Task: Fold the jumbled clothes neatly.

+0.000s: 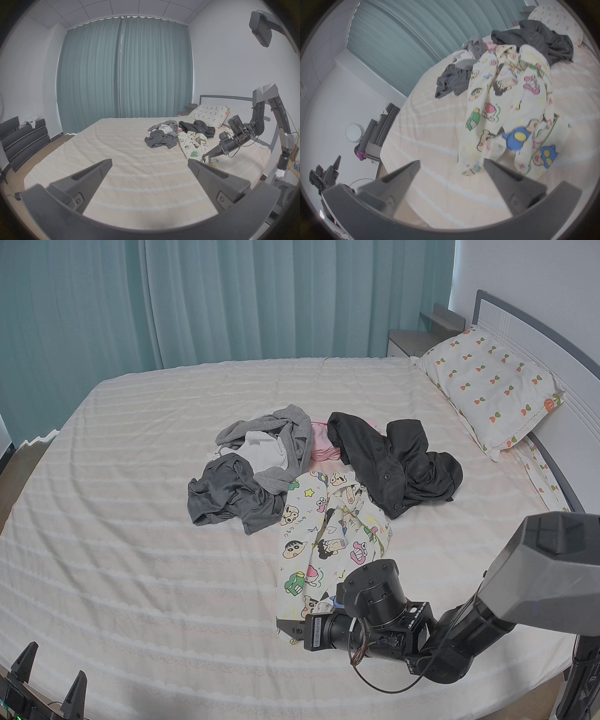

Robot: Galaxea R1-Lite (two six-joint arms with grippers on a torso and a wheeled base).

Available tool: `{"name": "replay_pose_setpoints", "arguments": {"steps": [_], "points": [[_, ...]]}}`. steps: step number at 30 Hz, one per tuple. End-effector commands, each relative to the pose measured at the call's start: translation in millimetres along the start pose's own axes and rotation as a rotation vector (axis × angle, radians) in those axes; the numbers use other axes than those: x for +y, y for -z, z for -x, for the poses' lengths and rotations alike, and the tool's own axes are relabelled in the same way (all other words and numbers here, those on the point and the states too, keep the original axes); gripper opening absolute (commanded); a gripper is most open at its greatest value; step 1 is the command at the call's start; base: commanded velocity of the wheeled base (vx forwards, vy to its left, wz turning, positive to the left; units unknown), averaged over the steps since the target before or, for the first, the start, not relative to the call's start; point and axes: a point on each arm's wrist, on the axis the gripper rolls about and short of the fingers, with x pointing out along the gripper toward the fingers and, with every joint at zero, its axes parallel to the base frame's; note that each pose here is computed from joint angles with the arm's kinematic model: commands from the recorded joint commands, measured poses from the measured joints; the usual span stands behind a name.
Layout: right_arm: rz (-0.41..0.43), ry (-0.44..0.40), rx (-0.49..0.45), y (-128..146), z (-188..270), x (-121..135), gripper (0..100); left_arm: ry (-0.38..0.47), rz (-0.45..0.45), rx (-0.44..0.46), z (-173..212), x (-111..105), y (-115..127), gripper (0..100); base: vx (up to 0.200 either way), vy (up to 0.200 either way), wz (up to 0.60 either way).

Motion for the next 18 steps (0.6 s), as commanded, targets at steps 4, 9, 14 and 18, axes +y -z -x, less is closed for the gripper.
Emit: {"name": "replay_pose_setpoints", "arguments": {"steps": [4,9,14,18], "points": [[-0.016,0.029,0.01,2.5,21.2,-10.9,100,-0.001,0.001,0.009,-0.7,0.0,3.2,100,0.0,0.0,0.0],[-0.086,0.044,-0.028,-14.3,68.2,-43.6,100,0.001,0.001,0.009,-0.7,0.0,3.2,100,0.0,0.0,0.0],[-0.147,0.026,-0.006,-20.8,89.6,-91.3,100,0.001,0.001,0.009,-0.7,0.0,3.2,100,0.0,0.0,0.0],[-0.163,0.094,0.022,-18.6,75.1,-122.3,100,0.001,0.001,0.009,-0.7,0.0,3.2,100,0.0,0.0,0.0]]}}
